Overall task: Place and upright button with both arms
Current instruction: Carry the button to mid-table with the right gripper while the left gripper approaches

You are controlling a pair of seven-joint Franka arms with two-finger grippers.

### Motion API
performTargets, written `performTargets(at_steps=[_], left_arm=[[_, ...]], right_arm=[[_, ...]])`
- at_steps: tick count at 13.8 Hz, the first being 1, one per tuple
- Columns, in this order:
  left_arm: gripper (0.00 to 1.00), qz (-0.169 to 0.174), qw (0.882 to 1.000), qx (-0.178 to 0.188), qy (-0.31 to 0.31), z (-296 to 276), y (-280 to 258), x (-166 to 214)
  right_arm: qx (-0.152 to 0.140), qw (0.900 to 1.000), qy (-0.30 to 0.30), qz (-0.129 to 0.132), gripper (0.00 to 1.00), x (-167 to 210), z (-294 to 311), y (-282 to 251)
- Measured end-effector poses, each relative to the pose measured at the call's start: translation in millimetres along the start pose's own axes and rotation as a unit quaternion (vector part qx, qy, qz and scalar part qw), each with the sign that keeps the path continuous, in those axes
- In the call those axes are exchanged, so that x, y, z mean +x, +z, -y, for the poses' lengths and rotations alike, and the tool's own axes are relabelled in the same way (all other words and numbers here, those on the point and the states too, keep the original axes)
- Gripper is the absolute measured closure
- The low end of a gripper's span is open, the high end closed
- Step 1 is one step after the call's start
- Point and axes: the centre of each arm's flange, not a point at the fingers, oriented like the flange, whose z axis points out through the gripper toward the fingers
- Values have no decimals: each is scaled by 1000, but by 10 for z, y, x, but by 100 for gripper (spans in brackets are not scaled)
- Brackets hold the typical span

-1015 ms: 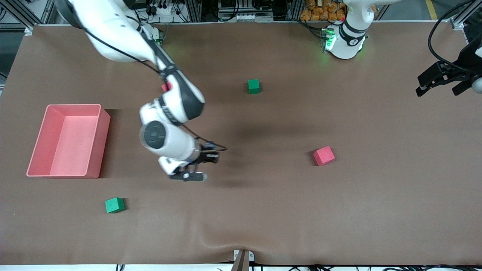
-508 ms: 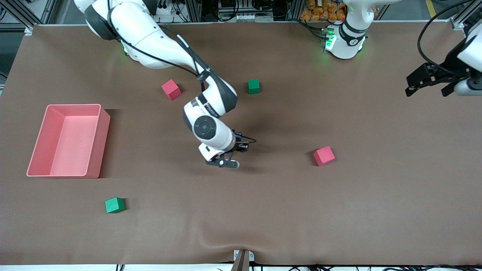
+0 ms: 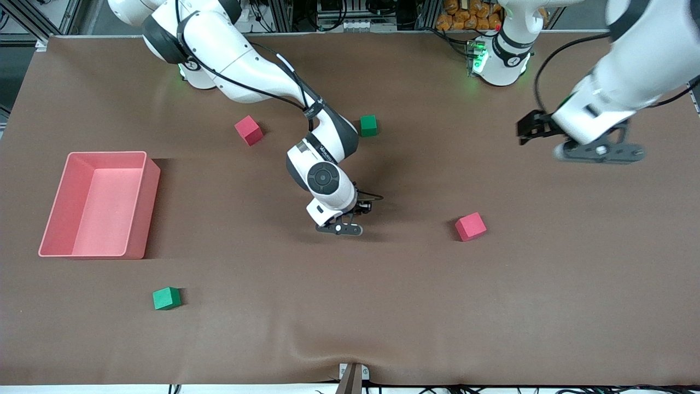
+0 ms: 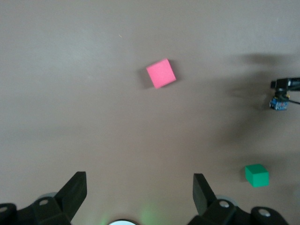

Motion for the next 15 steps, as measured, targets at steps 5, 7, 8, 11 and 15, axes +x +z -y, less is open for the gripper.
performTargets(at_steps=[5, 7, 8, 11, 15], left_arm=[[0, 74, 997, -13, 27, -352, 878, 395], [0, 94, 995, -19, 26, -527, 1166, 538], [0, 99, 995, -21, 25, -695, 1291, 604], [0, 102, 994, -28, 16, -1262, 1654, 732], [0, 94, 994, -49, -4, -1715, 2126, 943]], right_arm=[[11, 1000, 9, -23, 1, 191, -21, -221], [21, 999, 19, -40, 0, 366, -85, -464], [24, 998, 27, -49, 0, 481, -163, -614], [38, 993, 72, -81, 0, 1000, -657, -1133], [39, 985, 143, -87, 0, 1540, -1612, -2127]])
